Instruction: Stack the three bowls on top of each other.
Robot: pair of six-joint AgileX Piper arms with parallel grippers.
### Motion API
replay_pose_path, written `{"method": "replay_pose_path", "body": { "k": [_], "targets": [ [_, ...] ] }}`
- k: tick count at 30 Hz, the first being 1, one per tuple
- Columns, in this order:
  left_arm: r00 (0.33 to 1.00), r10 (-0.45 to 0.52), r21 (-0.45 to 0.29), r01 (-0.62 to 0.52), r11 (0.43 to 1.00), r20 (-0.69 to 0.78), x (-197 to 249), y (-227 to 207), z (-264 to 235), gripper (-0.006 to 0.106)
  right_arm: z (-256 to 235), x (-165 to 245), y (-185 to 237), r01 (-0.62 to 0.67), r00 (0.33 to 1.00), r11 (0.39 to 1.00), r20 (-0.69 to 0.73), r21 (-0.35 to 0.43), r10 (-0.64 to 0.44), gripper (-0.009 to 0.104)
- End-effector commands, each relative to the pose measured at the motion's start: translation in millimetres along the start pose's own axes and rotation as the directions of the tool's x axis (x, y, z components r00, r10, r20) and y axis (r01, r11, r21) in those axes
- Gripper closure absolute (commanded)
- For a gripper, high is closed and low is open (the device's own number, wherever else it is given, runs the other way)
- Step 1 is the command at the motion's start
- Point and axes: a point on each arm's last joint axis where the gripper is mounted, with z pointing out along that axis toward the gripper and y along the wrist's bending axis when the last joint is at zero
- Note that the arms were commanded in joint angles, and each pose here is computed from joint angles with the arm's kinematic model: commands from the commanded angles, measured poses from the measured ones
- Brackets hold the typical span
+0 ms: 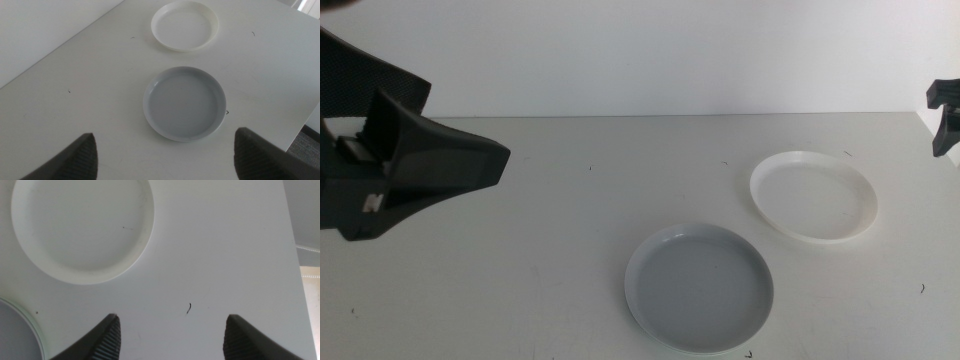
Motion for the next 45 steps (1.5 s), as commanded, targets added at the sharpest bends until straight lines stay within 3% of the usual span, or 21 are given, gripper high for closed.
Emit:
{"method": "replay_pose_path", "body": {
  "k": [1, 17, 32, 37, 45],
  "targets": [
    [0.995, -0.006, -0.009, 0.007, 1.0, 0.096, -11.0, -0.6, -9.2, -0.004, -10.7, -14.7, 2.0, 0.001, 0.997, 1.0, 0.078, -0.008, 0.0, 0.043],
    [0.995, -0.006, -0.009, 0.007, 1.0, 0.096, -11.0, -0.6, -9.2, -0.004, 76.2, -72.9, 17.4, -0.005, 0.999, 1.0, 0.038, -0.017, 0.005, 0.043],
    [0.995, -0.006, -0.009, 0.007, 1.0, 0.096, -11.0, -0.6, -9.2, -0.004, 157.3, -82.1, 14.4, -0.017, 1.0, 1.0, -0.023, -0.003, 0.017, 0.043],
    [0.995, -0.006, -0.009, 0.007, 1.0, 0.096, -11.0, -0.6, -9.2, -0.004, 174.8, -80.5, 14.9, -0.021, 0.998, 1.0, -0.051, -0.003, 0.021, 0.049],
    [0.995, -0.006, -0.009, 0.007, 1.0, 0.096, -11.0, -0.6, -9.2, -0.004, 184.9, -81.4, 15.2, -0.021, 0.999, 1.0, -0.043, -0.005, 0.021, 0.067]
  ]
}}
